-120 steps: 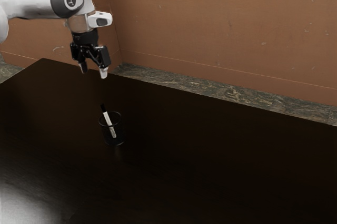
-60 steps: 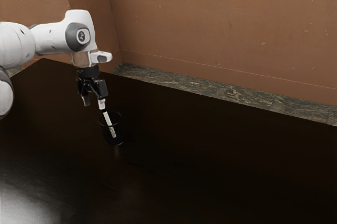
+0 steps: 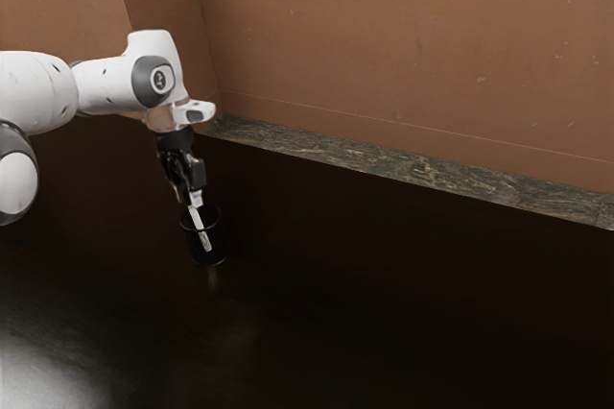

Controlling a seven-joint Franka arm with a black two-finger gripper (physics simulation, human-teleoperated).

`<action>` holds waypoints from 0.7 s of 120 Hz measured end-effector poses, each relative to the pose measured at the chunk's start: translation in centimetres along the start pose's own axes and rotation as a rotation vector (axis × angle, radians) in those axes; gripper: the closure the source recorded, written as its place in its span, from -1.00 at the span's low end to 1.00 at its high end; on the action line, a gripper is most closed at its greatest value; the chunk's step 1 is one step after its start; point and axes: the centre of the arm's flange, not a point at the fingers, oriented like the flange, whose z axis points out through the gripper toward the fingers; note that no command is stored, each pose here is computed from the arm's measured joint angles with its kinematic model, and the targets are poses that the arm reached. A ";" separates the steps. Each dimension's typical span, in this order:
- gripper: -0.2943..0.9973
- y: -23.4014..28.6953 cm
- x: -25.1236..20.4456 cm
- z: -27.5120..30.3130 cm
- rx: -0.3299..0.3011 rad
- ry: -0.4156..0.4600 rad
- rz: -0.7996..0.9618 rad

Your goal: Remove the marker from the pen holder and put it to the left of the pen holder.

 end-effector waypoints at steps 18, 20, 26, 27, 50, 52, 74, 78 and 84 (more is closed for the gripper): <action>0.42 0.0 0.0 -0.3 0.005 0.008 0.016; 0.44 0.0 0.0 -0.3 0.006 0.009 0.018; 0.50 0.0 0.0 -0.4 0.008 0.011 0.023; 0.50 0.0 0.0 -0.4 0.008 0.011 0.024; 0.61 1.0 -0.6 -3.2 0.033 0.036 0.046; 0.61 1.3 -0.8 -4.1 0.039 0.044 0.049; 0.65 5.4 -5.5 -17.5 0.131 0.163 0.080; 0.66 5.6 -6.2 -19.0 0.151 0.158 0.080; 0.66 5.5 -7.0 -20.3 0.185 0.123 0.077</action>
